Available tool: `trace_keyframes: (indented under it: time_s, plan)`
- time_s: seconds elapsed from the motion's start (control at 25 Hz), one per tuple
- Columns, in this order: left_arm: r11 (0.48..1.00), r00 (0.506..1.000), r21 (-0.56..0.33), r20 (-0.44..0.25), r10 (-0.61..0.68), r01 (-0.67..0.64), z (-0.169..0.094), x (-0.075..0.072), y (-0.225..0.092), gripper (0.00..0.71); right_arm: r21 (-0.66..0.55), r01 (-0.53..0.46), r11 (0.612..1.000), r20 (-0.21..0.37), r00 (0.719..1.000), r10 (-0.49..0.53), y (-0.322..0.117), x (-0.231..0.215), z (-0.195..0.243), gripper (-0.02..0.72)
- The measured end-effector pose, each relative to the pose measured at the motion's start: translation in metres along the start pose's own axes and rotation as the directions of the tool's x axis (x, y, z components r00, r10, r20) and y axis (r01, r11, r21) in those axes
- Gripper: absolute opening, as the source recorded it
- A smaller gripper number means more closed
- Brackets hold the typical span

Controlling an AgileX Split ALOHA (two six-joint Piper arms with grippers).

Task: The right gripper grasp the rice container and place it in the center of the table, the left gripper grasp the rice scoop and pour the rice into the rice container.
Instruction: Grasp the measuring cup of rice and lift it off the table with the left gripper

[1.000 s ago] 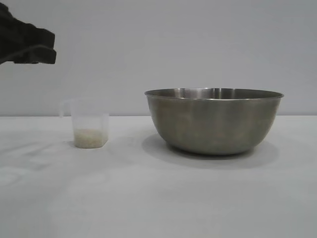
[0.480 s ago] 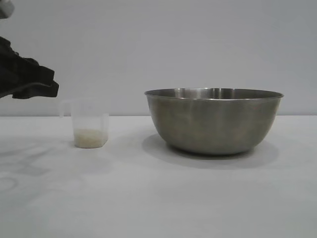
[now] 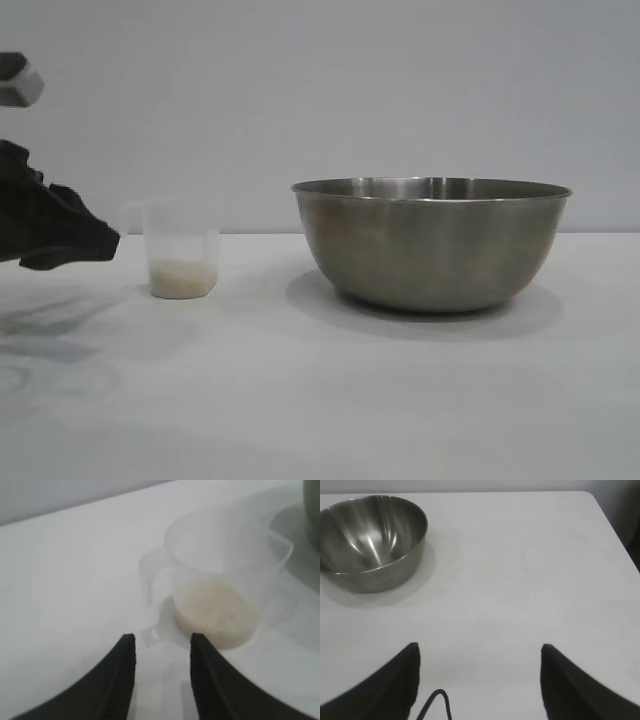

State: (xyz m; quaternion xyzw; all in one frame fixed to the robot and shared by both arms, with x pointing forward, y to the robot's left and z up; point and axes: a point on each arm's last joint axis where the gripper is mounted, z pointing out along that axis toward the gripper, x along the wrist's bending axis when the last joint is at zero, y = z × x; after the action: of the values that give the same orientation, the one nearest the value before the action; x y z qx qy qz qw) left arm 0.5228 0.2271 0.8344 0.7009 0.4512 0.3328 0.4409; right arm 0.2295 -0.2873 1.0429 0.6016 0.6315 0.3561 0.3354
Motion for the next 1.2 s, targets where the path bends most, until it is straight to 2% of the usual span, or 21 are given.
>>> trace_keyframes:
  time_s: [0.72,1.2]
  plan:
    - [0.999,1.0,-0.042,-0.014,0.001,-0.001,0.009,0.003,0.009,0.22,0.0,0.0,1.0,0.0,1.0,0.0,0.0,0.0,0.0,0.464]
    - [0.996,1.0,-0.085,-0.02,0.009,-0.01,0.027,0.006,0.016,0.22,0.0,0.0,1.0,0.0,1.0,0.0,0.0,0.0,0.0,0.464]
